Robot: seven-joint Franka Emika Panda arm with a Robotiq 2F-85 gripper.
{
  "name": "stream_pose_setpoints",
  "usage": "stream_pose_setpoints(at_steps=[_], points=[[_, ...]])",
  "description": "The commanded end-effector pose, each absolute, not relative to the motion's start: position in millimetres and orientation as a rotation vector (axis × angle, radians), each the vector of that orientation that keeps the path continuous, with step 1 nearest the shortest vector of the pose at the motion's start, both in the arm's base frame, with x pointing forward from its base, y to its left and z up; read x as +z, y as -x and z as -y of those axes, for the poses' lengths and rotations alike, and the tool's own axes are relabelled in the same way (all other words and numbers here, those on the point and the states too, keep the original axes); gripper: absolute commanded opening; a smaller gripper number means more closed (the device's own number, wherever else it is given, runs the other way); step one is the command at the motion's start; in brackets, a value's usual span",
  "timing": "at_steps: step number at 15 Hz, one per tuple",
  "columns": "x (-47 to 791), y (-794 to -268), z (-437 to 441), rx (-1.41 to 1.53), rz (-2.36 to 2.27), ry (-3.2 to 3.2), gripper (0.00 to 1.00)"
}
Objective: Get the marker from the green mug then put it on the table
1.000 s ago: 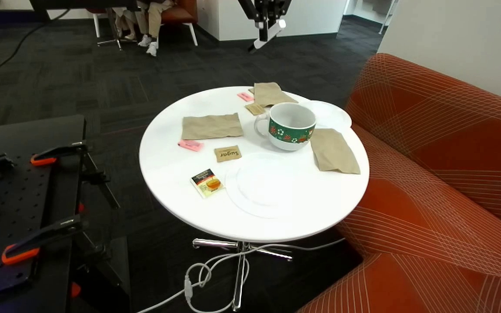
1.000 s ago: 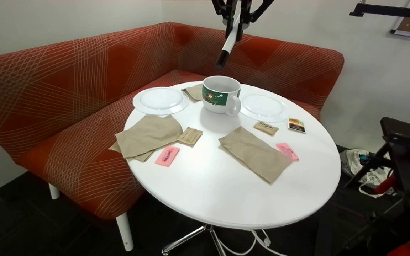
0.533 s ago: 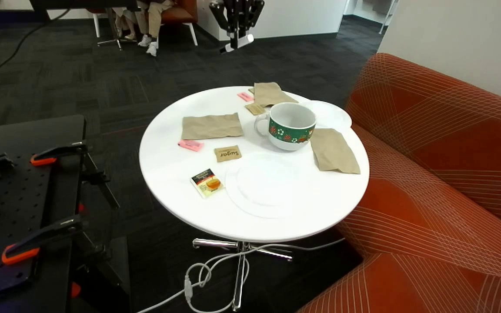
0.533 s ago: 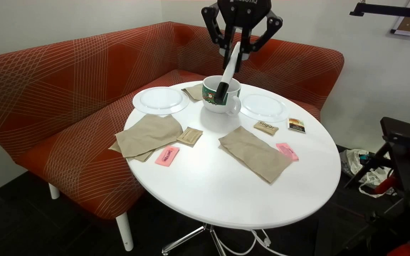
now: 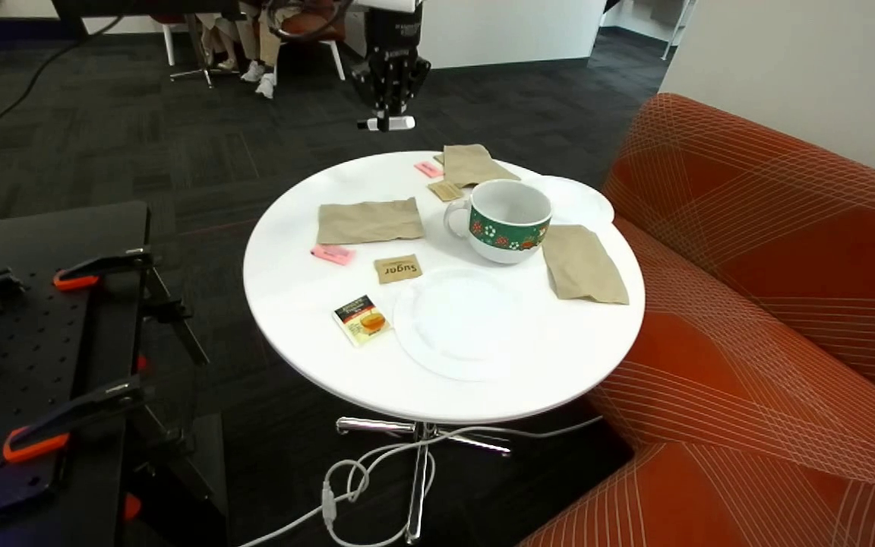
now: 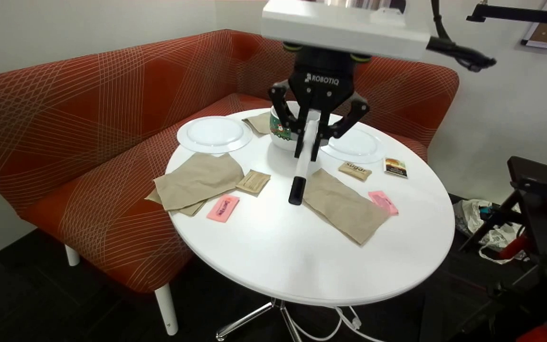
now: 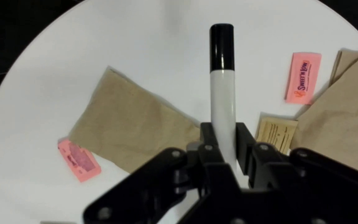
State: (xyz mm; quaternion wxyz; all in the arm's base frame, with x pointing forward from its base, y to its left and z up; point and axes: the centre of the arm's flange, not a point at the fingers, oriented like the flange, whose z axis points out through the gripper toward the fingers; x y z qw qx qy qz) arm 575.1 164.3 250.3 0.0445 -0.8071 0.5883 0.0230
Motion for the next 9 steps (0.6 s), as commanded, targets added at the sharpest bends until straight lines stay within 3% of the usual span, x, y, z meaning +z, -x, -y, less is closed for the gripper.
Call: stream_pose_setpoints(at_steps=[1, 9], points=[[201.4, -576.1, -166.7, 0.074, -1.739, 2.445, 0.05], [147.6, -579.8, -179.4, 0.086, -1.706, 2.393, 0.05]])
